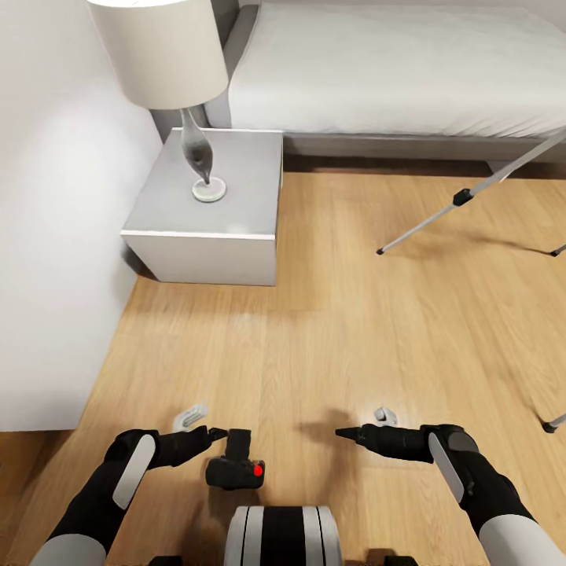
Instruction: Attach the digital camera to the camera tripod in the bedroom.
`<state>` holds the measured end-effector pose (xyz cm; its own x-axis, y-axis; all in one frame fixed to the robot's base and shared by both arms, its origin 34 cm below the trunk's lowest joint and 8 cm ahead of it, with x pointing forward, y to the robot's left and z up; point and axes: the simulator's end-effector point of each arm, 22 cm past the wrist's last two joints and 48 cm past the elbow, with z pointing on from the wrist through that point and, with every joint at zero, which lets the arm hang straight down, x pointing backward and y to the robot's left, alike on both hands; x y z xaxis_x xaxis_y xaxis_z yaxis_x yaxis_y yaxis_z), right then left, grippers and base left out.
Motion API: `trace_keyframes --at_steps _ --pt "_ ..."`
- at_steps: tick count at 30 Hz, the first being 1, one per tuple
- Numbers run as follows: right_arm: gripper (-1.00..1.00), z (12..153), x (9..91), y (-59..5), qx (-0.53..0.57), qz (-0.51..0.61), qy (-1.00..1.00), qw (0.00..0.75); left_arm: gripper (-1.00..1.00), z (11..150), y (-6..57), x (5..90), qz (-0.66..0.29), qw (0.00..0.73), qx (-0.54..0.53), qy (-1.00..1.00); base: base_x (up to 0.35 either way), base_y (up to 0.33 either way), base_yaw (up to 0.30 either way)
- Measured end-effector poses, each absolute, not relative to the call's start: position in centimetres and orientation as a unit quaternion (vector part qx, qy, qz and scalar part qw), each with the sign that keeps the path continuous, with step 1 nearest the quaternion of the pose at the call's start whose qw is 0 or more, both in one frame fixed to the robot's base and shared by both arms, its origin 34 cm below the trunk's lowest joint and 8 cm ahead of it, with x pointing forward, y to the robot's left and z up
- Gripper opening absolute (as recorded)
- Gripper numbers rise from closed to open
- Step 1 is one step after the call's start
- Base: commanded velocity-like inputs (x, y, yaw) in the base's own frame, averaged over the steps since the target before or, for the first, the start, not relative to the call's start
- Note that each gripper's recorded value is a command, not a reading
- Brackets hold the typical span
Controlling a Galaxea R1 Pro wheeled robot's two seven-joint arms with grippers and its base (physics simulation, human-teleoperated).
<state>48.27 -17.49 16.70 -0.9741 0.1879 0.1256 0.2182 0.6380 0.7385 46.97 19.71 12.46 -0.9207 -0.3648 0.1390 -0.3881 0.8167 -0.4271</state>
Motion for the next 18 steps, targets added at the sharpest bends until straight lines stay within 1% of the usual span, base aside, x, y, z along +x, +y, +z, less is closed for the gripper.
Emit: trace_keyframes --at_steps 8,15,17,18 --pt "1.0 16.7 48.3 -16.7 -0.112 -0.433 -0.894 0.019 1.0 11.3 21.3 46.0 0.221 0.038 0.2 -0.954 0.0 0.0 0.0" --pt "1.0 19.0 52.0 -15.5 -0.074 -0.453 -0.888 -0.03 1.0 11.7 24.0 47.5 0.224 0.023 0.208 -0.952 0.0 0.0 0.0" --pt "1.0 19.8 53.1 -15.1 -0.062 -0.457 -0.886 -0.046 1.0 12.4 24.2 48.5 0.232 0.015 0.207 -0.95 0.0 0.0 0.0" --pt "1.0 21.7 54.8 -14.6 -0.048 -0.465 -0.882 -0.068 1.0 14.6 24.5 50.7 0.249 -0.001 0.195 -0.949 0.0 0.0 0.0"
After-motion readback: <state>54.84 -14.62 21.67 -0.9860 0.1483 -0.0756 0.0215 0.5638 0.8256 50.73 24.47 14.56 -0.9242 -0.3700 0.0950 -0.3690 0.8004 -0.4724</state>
